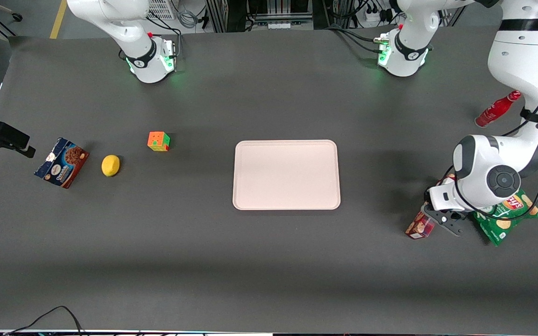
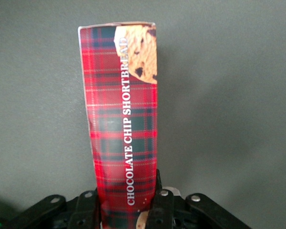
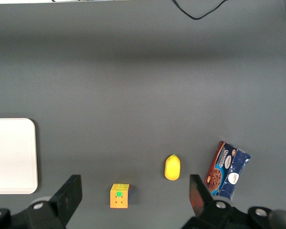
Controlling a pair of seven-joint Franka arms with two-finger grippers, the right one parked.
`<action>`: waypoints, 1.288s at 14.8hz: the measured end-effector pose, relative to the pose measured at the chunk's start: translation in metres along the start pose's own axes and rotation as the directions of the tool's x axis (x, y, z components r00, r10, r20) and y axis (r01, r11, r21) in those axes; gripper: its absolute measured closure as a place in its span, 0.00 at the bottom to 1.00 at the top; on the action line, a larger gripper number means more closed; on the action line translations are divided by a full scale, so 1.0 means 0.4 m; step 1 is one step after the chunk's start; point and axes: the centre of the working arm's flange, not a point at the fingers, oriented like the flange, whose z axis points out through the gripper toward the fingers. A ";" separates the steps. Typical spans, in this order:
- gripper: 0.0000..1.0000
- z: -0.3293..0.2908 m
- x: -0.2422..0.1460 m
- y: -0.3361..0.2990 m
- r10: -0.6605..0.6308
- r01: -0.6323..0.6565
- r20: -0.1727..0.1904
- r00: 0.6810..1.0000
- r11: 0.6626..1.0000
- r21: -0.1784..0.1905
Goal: Place red cookie box on tray
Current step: 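Lower the left gripper over the box and close it around the box, then lift the held box and carry it over the white tray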
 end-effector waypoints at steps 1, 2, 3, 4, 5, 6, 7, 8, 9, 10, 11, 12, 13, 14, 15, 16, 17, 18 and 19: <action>0.65 -0.007 0.003 -0.002 -0.002 0.002 -0.003 1.000 1.000 0.003; 0.65 -0.020 0.003 -0.003 -0.013 0.013 -0.002 1.000 1.000 0.004; 0.65 -0.040 0.005 -0.001 -0.038 0.038 0.008 0.999 0.999 0.000; 0.65 -0.072 0.011 0.009 -0.072 0.072 0.021 0.997 0.997 -0.003; 0.65 -0.116 0.022 0.030 -0.106 0.106 0.034 0.994 0.994 -0.004; 0.65 -0.173 0.037 0.063 -0.134 0.134 0.044 0.990 0.991 -0.001; 0.65 -0.238 0.053 0.109 -0.157 0.157 0.053 0.986 0.988 0.002; 0.65 -0.305 0.064 0.156 -0.178 0.178 0.063 0.982 0.984 0.009; 0.65 -0.374 0.070 0.205 -0.206 0.205 0.072 0.976 0.979 0.014; 0.65 -0.438 0.071 0.254 -0.241 0.241 0.076 0.968 0.971 0.008; 0.65 -0.491 0.069 0.301 -0.280 0.282 0.081 0.957 0.959 -0.011; 0.65 -0.533 0.067 0.342 -0.315 0.318 0.082 0.946 0.948 -0.030; 0.65 -0.565 0.070 0.380 -0.344 0.348 0.082 0.935 0.936 -0.044; 0.65 -0.586 0.078 0.418 -0.371 0.376 0.077 0.925 0.925 -0.052; 0.65 -0.599 0.091 0.459 -0.401 0.405 0.073 0.913 0.913 -0.055; 0.65 -0.605 0.106 0.503 -0.431 0.435 0.074 0.899 0.899 -0.054; 0.65 -0.607 0.124 0.556 -0.465 0.469 0.077 0.882 0.881 -0.052; 0.65 -0.607 0.140 0.612 -0.496 0.501 0.081 0.864 0.864 -0.050; 0.65 -0.606 0.155 0.663 -0.523 0.527 0.079 0.849 0.848 -0.050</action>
